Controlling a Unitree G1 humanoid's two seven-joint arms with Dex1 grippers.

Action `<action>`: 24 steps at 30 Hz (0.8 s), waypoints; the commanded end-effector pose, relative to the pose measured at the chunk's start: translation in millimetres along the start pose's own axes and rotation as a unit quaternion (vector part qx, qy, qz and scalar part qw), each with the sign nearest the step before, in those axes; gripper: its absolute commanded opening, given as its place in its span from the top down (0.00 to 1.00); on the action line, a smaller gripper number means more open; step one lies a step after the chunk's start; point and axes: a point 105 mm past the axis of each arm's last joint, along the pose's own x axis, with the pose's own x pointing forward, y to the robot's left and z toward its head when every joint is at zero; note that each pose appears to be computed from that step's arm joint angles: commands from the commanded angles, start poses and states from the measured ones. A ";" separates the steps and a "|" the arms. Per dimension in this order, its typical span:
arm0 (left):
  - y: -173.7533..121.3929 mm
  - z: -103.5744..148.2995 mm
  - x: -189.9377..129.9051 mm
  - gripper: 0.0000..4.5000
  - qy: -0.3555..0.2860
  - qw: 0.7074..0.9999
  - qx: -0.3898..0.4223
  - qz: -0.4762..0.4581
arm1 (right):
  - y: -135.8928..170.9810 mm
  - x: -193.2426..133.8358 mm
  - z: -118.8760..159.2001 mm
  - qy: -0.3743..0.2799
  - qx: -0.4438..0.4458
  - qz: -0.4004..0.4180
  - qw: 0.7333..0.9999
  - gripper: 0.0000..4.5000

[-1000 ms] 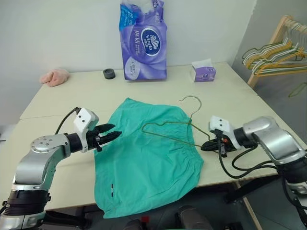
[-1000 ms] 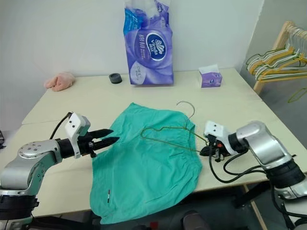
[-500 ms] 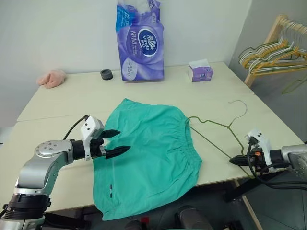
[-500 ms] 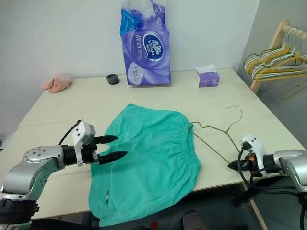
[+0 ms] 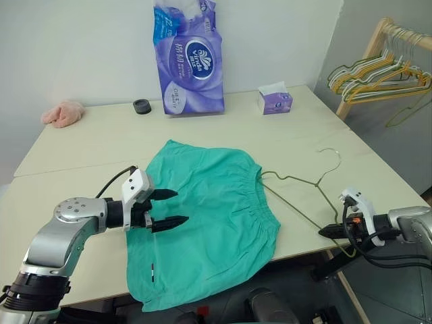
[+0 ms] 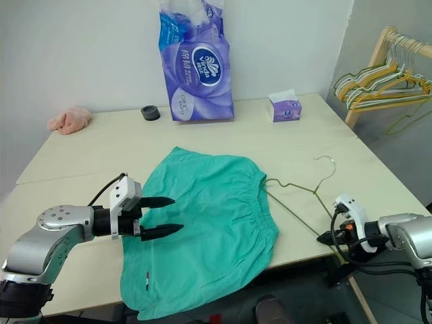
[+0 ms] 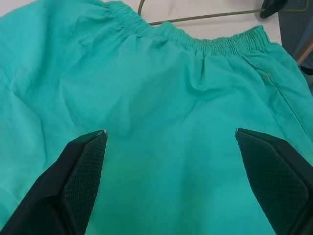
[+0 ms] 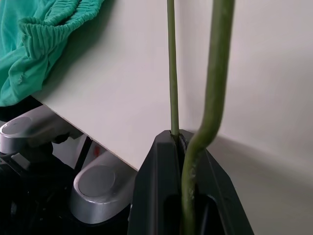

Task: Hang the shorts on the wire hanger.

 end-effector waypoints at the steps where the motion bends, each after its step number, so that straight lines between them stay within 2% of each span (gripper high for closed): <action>1: -4.9 2.2 -3.0 0.02 0.011 0.999 0.031 -0.007 | 6.4 -2.9 13.5 -0.009 -0.020 0.018 1.000 1.00; 6: -7.2 -1.6 -3.1 0.02 0.014 0.999 0.033 -0.004 | 12.2 0.1 28.0 -0.025 -0.008 0.045 0.999 1.00; 10: -8.4 -5.4 -1.7 0.02 0.019 0.999 0.037 -0.004 | 13.0 12.5 36.9 -0.013 0.010 0.060 0.998 1.00; 17: -7.1 -8.8 -2.0 0.02 0.019 0.999 0.041 0.002 | 13.7 24.4 28.5 0.037 0.057 0.083 0.994 1.00; 24: -7.4 -13.7 -2.4 0.02 0.021 0.999 0.041 0.008 | 21.3 41.7 54.5 0.014 0.115 0.107 0.988 1.00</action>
